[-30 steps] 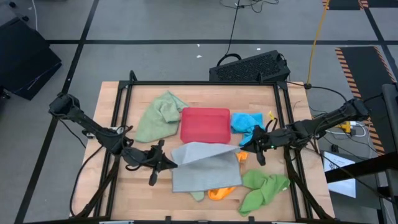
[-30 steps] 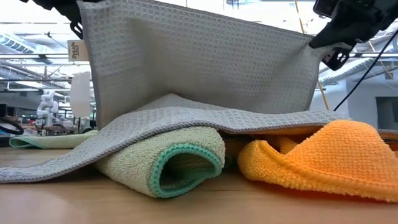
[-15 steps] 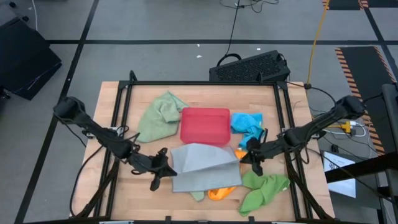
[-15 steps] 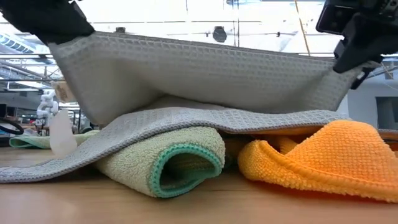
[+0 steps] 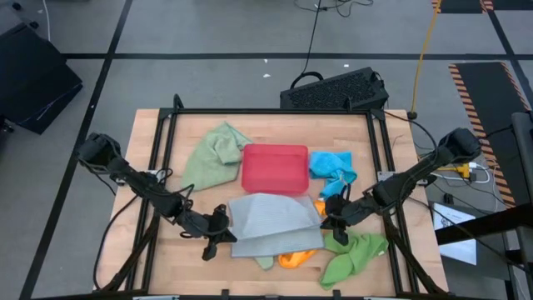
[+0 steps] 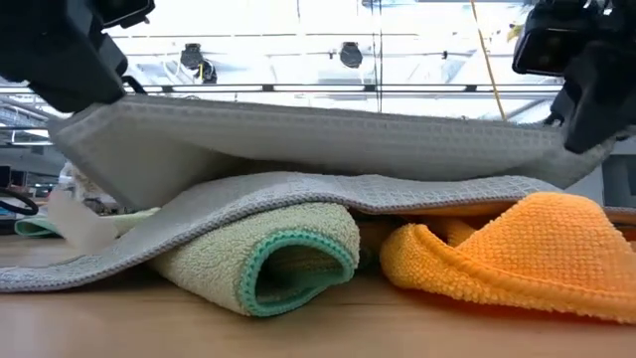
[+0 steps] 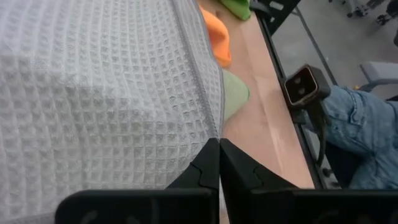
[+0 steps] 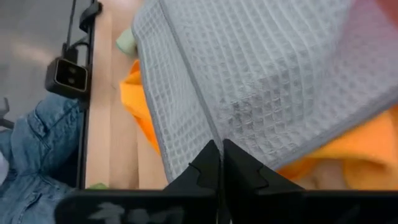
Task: Fold microfiber towels
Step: Fold the gray microfiber cloth
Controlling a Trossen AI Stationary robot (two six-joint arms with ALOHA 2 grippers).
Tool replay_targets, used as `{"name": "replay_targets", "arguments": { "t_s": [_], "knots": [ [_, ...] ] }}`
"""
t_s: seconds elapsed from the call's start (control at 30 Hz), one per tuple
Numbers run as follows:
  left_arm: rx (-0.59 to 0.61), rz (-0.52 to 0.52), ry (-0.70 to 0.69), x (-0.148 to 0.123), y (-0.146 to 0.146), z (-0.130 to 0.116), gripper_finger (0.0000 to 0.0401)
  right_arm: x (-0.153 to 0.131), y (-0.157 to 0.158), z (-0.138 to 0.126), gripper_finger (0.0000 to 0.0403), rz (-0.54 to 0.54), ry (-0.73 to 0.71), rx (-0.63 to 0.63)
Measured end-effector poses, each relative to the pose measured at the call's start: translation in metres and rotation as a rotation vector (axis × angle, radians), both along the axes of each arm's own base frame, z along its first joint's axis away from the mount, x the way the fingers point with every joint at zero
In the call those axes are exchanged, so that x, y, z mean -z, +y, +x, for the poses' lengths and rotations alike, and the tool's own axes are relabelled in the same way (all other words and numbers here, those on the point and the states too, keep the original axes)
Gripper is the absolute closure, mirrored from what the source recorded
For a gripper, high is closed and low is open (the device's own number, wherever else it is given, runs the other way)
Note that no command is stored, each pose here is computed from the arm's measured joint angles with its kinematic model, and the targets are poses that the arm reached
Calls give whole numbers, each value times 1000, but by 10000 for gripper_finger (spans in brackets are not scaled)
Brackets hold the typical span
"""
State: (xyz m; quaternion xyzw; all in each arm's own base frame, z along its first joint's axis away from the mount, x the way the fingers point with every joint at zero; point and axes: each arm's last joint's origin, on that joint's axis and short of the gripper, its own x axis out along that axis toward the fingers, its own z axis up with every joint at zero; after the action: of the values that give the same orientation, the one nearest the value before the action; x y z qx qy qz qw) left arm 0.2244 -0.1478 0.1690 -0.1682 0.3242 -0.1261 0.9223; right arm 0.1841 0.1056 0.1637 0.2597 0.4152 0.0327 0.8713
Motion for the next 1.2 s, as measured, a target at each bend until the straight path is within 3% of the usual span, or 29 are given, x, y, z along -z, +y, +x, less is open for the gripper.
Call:
{"name": "replay_targets", "arguments": {
  "t_s": [0.3, 0.47, 0.7, 1.2],
  "knots": [
    [5, -23, 11, 0, -4, -3, 385, 7, 10, 0, 324, 14, 22, -21],
    [-9, -60, 7, -1, -8, -4, 334, 8, 13, -2, 300, 20, 21, -29],
    [32, -87, -83, -9, -16, -4, 257, 5, 17, -1, 297, 45, -10, -35],
    [-115, 154, -120, 7, -47, -41, 242, 29, 48, -19, 297, -28, 23, 75]
  ]
}}
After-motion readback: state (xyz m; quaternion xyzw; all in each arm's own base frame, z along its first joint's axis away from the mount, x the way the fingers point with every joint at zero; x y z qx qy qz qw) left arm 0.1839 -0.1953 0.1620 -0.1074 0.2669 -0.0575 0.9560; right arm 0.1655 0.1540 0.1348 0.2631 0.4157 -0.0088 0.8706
